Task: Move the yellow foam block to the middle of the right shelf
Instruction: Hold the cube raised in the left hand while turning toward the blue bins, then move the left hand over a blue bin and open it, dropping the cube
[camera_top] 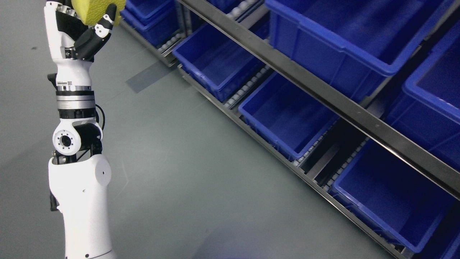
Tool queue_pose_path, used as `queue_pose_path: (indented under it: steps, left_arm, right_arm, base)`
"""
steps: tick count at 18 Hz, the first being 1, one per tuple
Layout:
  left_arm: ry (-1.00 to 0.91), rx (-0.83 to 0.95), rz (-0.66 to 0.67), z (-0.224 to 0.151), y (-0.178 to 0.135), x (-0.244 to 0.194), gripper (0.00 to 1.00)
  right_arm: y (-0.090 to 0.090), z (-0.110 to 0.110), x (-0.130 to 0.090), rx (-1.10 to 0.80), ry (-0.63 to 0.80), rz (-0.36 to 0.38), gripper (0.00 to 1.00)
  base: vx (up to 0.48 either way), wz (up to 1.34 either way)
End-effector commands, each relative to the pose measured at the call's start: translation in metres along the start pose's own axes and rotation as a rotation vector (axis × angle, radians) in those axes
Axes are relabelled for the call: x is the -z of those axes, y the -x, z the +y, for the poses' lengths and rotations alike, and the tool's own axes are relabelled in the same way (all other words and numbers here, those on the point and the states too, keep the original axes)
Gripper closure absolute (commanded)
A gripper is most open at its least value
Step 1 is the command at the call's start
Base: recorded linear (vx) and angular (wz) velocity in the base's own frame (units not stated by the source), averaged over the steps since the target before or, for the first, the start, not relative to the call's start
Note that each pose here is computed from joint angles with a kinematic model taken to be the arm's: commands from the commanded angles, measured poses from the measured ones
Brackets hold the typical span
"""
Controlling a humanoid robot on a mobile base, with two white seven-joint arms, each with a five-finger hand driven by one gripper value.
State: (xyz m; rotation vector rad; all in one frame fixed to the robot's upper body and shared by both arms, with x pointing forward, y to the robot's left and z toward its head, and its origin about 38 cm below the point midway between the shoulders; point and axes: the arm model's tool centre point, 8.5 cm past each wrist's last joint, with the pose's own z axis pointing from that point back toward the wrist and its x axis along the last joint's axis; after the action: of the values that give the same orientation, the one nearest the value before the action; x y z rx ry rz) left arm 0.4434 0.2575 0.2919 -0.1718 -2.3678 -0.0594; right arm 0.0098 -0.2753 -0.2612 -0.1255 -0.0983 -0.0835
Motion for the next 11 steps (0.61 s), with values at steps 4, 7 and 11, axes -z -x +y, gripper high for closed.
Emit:
queue_pose_path:
  steps: [4, 7, 11]
  left_arm:
    - [0.32, -0.044, -0.101, -0.09, -0.051, 0.057, 0.62]
    - [0.436, 0.068, -0.067, -0.074, -0.075, 0.089, 0.62]
    - [0.629, 0.335, 0.092, -0.031, -0.076, 0.091, 0.61]
  right_arm:
    - [-0.006, -0.011, 0.001, -0.004, 0.017, -0.017, 0.0]
    - [-0.006, -0.011, 0.001, -0.004, 0.017, -0.017, 0.0]
    - [-0.006, -0.011, 0.001, -0.004, 0.017, -0.017, 0.0]
  base:
    - [0.335, -0.95]
    - [0.245, -0.79]
    - [0.135, -0.38]
